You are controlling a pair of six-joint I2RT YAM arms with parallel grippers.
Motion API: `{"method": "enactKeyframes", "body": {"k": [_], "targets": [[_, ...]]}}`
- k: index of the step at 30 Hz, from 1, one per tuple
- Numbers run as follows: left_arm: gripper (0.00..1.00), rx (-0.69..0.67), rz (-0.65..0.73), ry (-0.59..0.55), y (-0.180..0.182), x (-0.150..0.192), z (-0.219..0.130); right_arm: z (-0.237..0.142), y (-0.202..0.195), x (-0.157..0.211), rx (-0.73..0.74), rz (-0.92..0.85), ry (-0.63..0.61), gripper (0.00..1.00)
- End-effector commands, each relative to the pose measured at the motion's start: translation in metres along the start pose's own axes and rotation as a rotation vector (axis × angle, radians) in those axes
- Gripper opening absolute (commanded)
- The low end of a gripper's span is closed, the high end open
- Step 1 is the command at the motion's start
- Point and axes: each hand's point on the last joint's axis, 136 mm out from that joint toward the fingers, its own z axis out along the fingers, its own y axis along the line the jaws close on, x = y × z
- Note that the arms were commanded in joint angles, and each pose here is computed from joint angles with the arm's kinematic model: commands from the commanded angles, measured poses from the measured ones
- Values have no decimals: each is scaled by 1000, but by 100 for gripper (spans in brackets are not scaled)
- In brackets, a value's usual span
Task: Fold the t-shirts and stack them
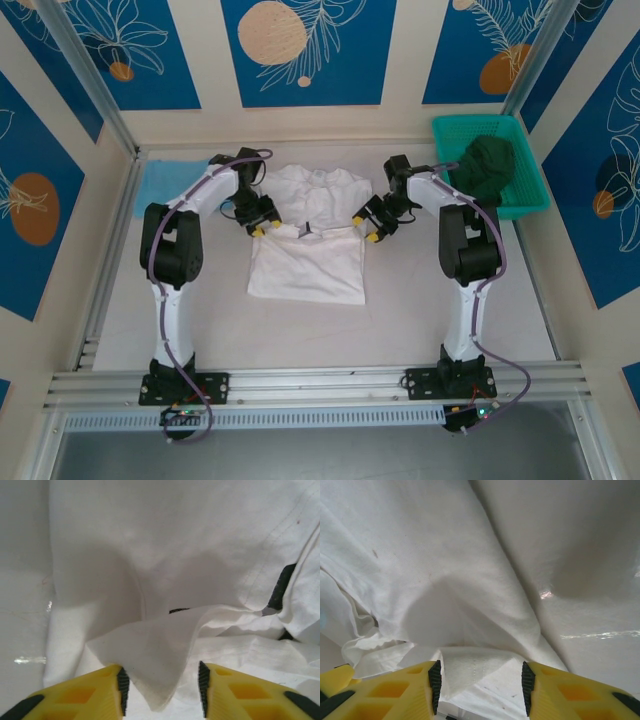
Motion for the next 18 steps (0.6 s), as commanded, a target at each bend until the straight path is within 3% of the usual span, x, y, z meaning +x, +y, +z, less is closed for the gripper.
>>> {"method": "enactKeyframes", "body": {"k": [1,5,9,18], "targets": [[33,-24,10,16,6,0,1,0,11,5,-19,8,35,48],[18,-28,10,18,7,-1,5,2,16,5,-22,-1,46,47],[0,-42,6,21,10,-4,7,10,13,5,-10,15,80,38],[0,-17,-77,10,20,-18,-3,5,11,3,-2,17,81,0]]}}
